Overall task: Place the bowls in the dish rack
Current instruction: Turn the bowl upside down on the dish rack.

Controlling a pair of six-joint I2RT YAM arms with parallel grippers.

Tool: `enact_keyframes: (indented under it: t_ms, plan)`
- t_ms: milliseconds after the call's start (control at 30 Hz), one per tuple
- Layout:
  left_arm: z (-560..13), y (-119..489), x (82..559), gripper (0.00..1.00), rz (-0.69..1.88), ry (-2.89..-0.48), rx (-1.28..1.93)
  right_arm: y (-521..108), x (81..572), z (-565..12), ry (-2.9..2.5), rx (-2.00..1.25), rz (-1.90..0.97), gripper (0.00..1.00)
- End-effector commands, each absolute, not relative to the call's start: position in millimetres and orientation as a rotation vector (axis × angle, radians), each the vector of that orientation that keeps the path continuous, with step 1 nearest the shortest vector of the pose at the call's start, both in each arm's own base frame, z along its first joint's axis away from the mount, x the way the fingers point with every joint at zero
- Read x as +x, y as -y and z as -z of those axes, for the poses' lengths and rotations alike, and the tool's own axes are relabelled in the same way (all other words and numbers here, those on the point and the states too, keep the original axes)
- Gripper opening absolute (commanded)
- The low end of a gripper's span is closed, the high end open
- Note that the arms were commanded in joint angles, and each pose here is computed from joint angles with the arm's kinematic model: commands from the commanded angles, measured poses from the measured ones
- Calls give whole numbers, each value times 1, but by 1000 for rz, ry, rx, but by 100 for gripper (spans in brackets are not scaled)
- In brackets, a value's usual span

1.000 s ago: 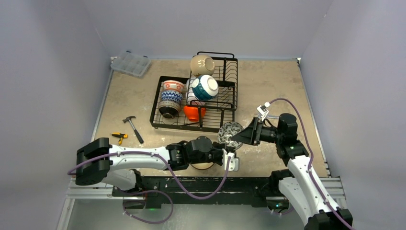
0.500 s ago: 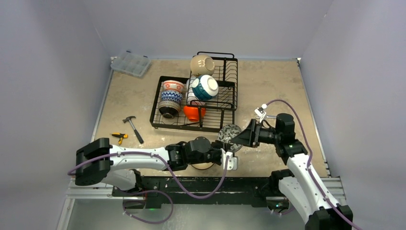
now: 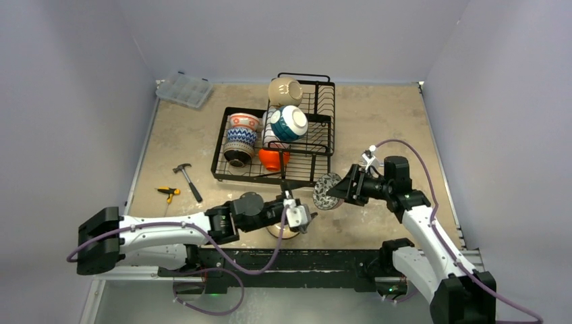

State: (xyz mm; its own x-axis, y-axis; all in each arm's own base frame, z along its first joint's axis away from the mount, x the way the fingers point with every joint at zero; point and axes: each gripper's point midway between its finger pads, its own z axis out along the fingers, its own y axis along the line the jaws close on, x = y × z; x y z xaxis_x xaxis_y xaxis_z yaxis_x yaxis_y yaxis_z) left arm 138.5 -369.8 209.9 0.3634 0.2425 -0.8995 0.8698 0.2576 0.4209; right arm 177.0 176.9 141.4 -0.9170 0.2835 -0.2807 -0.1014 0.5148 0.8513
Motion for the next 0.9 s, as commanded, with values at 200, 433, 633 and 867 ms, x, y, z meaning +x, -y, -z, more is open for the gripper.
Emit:
enact_keyframes:
  t_ms: [200,433,633,867]
  plan:
    - [-254,297,186,90,666,-1307,820,-145,246,-165,-2278,117,-1102,0]
    - [-246,237,221,99,499,-1536,589,-130,282,-178,-2226,56,-1000,0]
    - [-232,193,245,99,400,-1752,463,-130,322,-192,-2147,2,-967,0]
    - [-220,157,264,99,402,-1866,352,-146,348,-190,-2113,-47,-1000,0]
